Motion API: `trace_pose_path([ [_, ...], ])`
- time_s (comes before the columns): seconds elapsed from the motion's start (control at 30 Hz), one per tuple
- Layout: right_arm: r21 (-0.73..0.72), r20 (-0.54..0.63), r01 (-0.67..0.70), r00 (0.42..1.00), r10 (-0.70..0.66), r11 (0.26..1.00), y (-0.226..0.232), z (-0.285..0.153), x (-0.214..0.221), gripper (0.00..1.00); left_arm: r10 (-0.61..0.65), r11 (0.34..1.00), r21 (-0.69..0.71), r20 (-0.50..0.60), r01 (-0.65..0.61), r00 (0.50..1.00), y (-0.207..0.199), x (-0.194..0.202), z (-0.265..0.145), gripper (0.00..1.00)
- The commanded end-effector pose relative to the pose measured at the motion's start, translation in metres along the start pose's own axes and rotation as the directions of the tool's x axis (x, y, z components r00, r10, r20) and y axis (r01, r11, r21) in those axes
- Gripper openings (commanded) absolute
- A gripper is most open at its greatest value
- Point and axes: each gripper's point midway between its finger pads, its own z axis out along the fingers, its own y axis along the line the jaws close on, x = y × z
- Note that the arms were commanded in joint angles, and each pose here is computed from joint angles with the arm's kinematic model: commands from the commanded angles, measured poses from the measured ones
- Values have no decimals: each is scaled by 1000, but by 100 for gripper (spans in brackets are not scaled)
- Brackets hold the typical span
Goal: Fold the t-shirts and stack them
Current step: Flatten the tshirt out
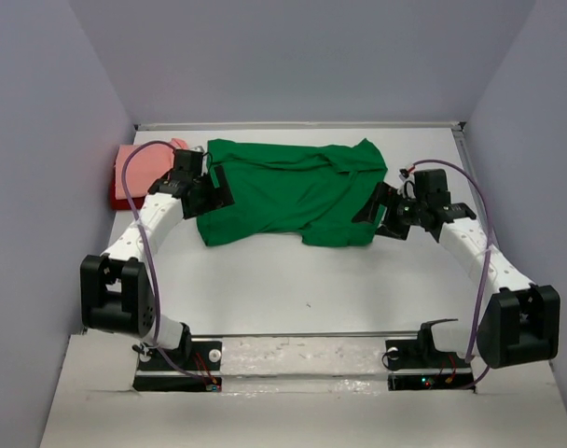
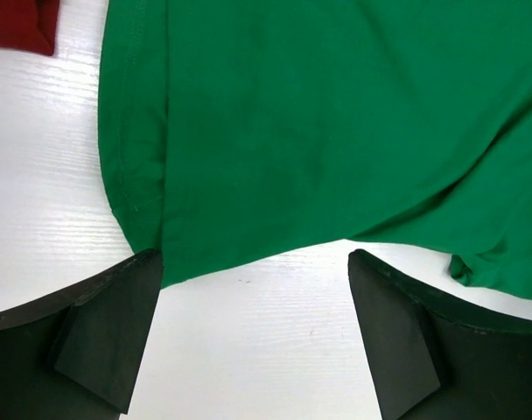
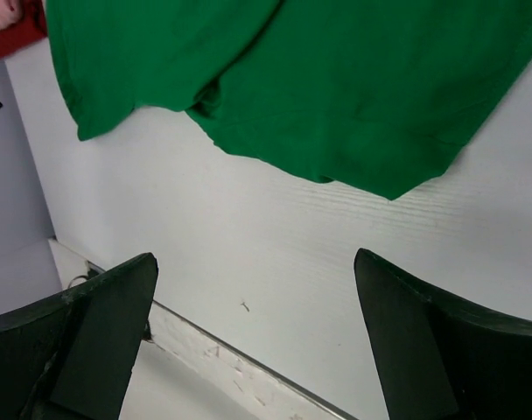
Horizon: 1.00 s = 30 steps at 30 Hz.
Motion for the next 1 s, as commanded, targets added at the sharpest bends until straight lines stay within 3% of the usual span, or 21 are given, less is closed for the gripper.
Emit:
trace_pose_path([
  [0.0,-92,34,-118,992,121,989,11,-5,-7,100,-43,998,49,-41,45,998,-5,0,4,96],
  [0.17,-161,11,-257,965,262,953,-3,2,-1,99,-87,994,60,-78,92,993,1,5,11,96],
  [0.4,-47,55,-257,964,260,965,-35,7,1,99,-128,989,48,-141,136,982,16,25,26,95],
  [0.63,-135,-17,-263,965,263,955,-28,21,5,99,-166,977,84,-275,196,947,16,55,42,90],
  [0.97,-42,-26,-310,951,309,950,-54,40,9,98,-155,987,14,-213,162,965,30,49,35,89],
])
